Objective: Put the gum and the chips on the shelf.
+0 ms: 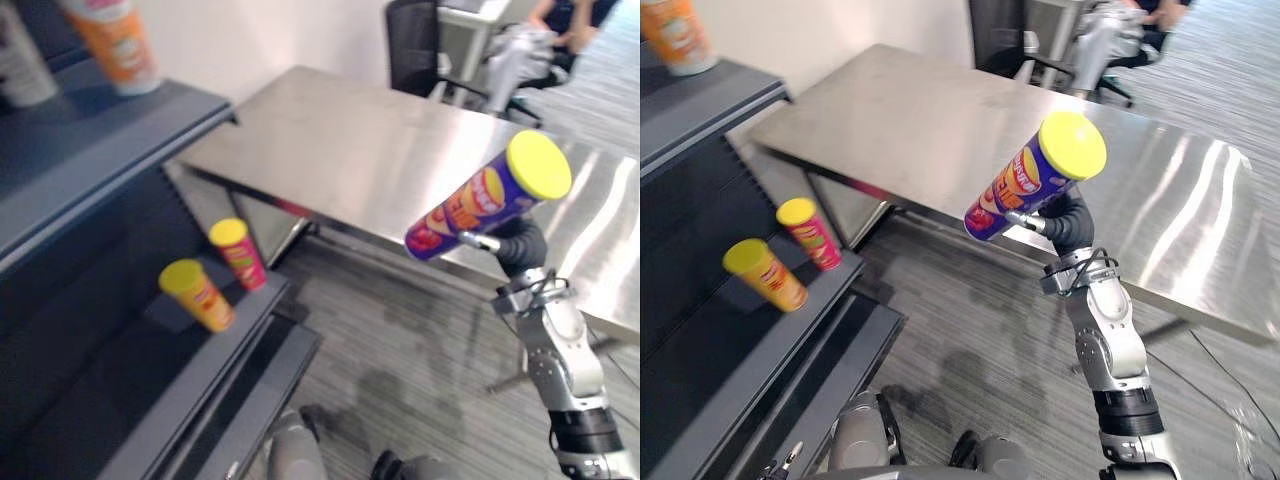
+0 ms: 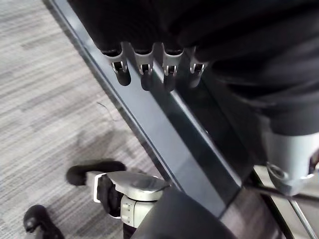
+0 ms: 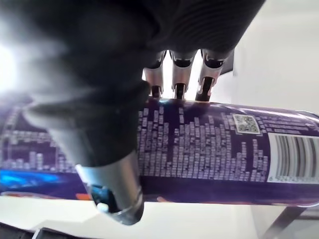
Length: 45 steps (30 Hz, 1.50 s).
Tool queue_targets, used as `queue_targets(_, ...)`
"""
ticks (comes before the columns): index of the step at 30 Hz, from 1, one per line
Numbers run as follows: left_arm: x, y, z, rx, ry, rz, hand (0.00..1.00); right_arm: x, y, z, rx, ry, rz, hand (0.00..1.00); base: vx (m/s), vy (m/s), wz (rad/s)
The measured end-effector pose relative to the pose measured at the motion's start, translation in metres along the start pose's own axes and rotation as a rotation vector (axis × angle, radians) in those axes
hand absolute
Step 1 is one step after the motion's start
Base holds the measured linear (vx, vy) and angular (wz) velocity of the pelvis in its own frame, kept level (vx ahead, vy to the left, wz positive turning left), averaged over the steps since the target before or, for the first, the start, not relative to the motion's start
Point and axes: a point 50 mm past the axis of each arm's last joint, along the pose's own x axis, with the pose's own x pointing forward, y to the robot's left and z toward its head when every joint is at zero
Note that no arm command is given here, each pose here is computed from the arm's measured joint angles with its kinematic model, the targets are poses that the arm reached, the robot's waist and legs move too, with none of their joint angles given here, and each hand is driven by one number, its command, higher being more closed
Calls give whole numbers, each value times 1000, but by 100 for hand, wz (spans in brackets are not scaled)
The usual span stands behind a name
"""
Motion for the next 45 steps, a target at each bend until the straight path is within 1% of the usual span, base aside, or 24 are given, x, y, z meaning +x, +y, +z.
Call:
queue_targets(2, 0, -8, 0, 23, -2, -35, 0, 0, -11, 11, -49, -21, -22, 100, -32, -86, 219)
queue_targets(4, 3, -4, 7, 34, -22, -37, 0, 1, -22, 13, -70, -10, -50, 100, -150, -178, 211)
queue_targets(6, -2, -3, -10, 16, 30, -29, 0, 2, -27, 12, -80, 9, -69, 100, -146, -139, 133)
queue_targets(8, -6, -4, -18, 14, 42, -43, 0, 0, -33, 15, -98, 11, -91, 100, -116, -13, 163)
queue_targets(10, -9, 1, -25, 3, 61, -28, 0, 1, -33, 19, -100, -9, -101, 100, -158, -76, 107)
queue_targets(12, -9, 5, -26, -18, 60, -8, 0, 0, -38, 20, -98, -21, -145, 100, -109, -70, 106)
queue_targets(15, -10, 2, -30, -24, 73, -12, 0, -4, -50, 23, -106, -32, -237, 100, -127, 91, 90)
queue_targets(17, -10, 1, -31, -17, 78, -12, 0, -8, -61, 22, -109, -26, -319, 100, -84, 175, 75)
queue_targets(19, -10, 1, -32, -13, 84, -9, 0, -10, -66, 18, -121, -9, -364, 100, -63, 119, 53)
queue_targets(21, -13, 3, -37, -3, 105, -1, 0, -10, -64, 14, -125, -4, -375, 100, -81, 78, 34)
queue_targets(25, -14, 6, -40, 36, 109, 16, 0, -7, -61, 18, -135, -39, -371, 100, -91, 51, 3)
queue_targets(30, -15, 1, -41, 58, 111, -4, 0, -10, -62, 20, -164, -49, -376, 100, -69, -7, -17)
queue_targets(36, -13, -6, -38, 76, 98, -38, 0, -14, -67, 35, -189, -131, -380, 100, 51, -4, -11)
queue_targets(41, -13, -13, -35, 99, 84, -71, 0, -9, -58, 31, -181, -114, -300, 100, 89, -26, -1)
queue_targets(42, -13, -15, -35, 105, 83, -80, 0, -7, -51, 27, -175, -99, -250, 100, 55, -37, 3)
queue_targets(45, -11, -18, -30, 105, 70, -84, 0, -6, -41, 16, -162, -58, -175, 100, 25, -13, 19)
